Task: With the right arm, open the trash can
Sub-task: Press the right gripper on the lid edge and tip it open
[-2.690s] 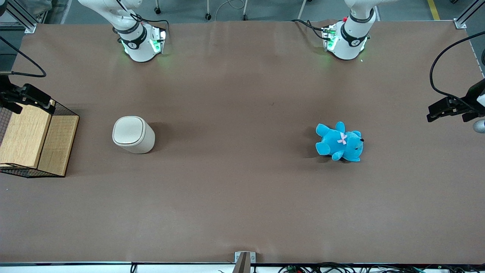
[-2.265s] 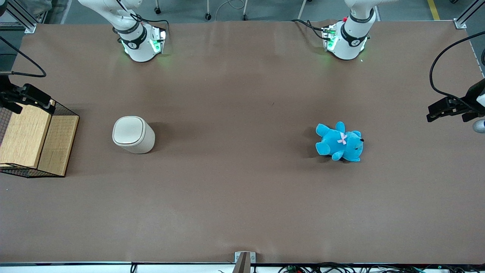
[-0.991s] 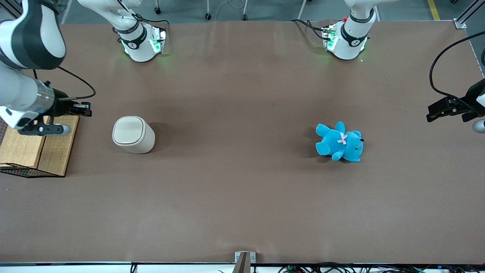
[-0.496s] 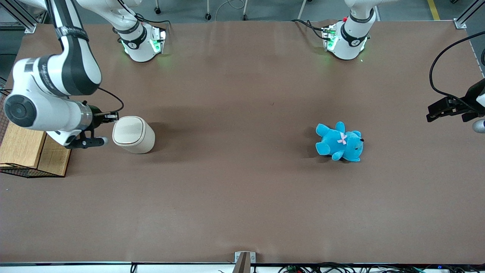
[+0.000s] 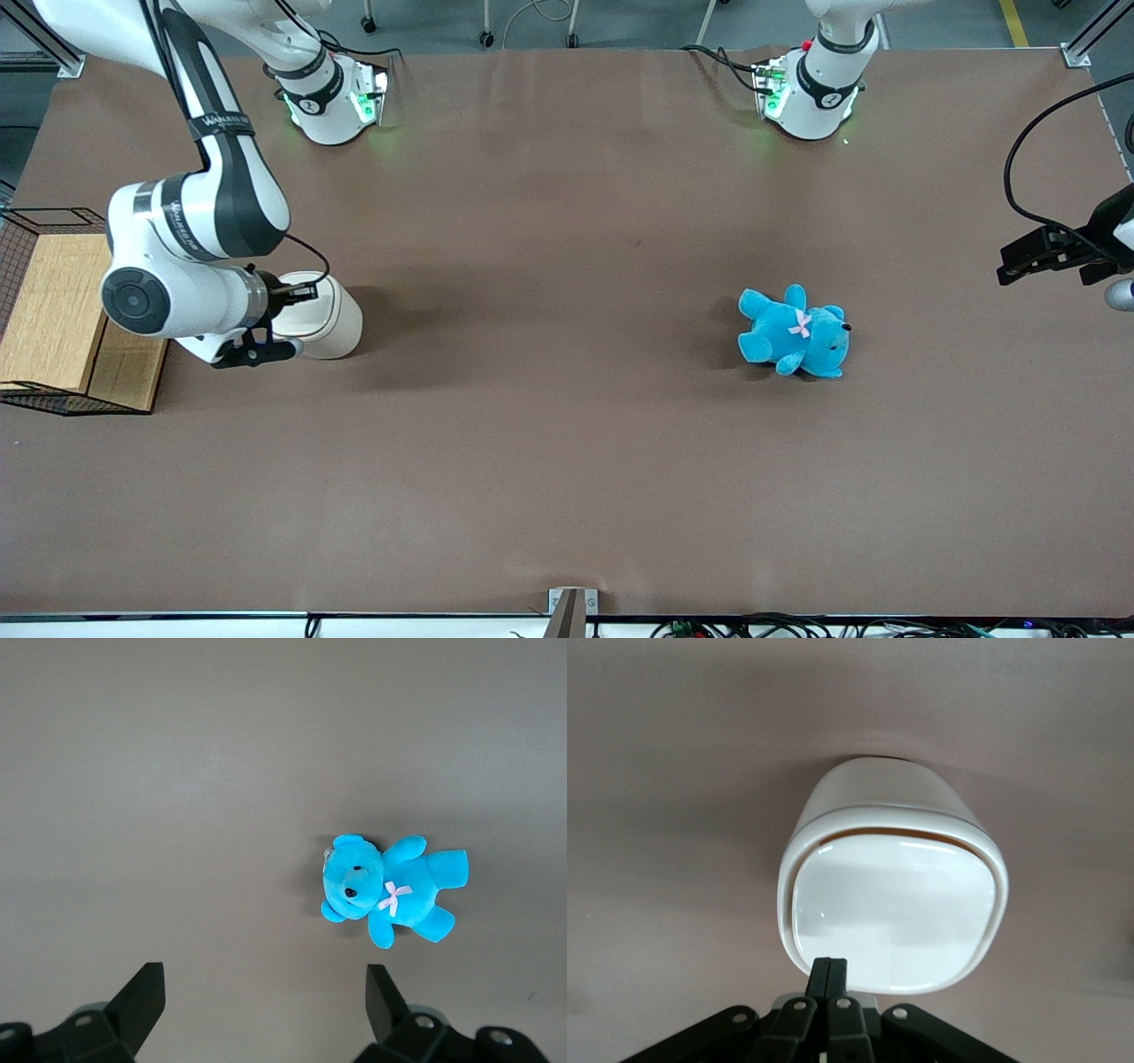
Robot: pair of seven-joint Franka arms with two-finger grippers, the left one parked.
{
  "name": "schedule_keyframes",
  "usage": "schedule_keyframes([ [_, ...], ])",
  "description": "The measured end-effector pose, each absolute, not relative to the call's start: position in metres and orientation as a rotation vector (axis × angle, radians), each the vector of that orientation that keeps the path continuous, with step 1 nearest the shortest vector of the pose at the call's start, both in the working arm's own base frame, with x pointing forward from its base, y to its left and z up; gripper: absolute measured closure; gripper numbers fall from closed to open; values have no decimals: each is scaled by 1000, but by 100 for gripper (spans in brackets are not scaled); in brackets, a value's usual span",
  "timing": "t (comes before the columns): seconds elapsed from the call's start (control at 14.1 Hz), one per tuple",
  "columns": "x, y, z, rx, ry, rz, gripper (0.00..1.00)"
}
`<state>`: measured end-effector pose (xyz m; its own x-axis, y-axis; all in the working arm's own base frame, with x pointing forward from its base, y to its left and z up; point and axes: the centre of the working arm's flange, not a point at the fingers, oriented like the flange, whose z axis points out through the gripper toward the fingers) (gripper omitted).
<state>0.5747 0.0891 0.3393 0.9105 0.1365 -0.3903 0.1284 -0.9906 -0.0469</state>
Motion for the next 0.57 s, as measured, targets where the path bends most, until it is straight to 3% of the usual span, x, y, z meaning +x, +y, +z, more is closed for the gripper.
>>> schedule_keyframes([
  [0.57,578,89,310,-3049,-207,638,99],
])
